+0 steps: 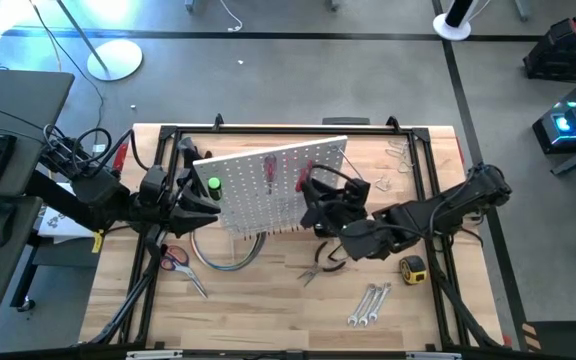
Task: Hang tools onto peg board
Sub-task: Hang the red allen wrench on the peg board, then hang the wrench on the peg board
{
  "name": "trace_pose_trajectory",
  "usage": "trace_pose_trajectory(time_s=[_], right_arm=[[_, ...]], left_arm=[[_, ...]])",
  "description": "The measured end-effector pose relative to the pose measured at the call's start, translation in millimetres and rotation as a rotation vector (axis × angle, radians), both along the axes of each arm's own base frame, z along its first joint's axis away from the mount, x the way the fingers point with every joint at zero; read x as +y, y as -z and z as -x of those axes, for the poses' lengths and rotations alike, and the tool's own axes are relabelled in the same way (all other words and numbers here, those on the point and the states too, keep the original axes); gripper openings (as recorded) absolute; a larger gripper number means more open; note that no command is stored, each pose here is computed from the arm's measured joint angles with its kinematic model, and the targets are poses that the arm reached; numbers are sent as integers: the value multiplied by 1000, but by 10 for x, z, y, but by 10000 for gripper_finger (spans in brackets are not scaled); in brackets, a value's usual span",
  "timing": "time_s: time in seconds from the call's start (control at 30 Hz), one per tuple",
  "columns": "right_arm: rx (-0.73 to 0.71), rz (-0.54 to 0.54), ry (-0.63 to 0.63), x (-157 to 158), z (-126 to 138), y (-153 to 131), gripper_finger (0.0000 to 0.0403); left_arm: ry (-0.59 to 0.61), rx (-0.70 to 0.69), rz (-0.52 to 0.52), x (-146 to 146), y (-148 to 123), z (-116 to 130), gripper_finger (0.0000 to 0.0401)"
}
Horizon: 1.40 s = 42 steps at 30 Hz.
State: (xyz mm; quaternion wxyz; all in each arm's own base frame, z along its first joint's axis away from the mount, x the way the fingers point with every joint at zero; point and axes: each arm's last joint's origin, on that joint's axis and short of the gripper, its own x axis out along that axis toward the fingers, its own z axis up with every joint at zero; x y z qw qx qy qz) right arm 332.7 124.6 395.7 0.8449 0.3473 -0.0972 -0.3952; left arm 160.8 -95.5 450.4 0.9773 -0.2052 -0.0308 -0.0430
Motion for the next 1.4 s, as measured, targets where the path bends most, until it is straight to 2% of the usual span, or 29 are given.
trace_pose_trajectory(time_s=[0.5, 0.73, 1.07, 1.4], right_arm=[[13, 44, -3, 46, 107, -106, 165], [15, 90, -53, 119, 140, -234, 165], [46, 186, -114, 218, 165, -351, 165], [66, 238, -210, 457, 281, -381, 165]], left_arm=[[2, 0, -9, -1, 0, 0, 76], [0, -23, -36, 56, -41, 82, 76], [-10, -86, 6, 215, -153, 302, 76], [33, -92, -7, 208, -156, 311, 76]])
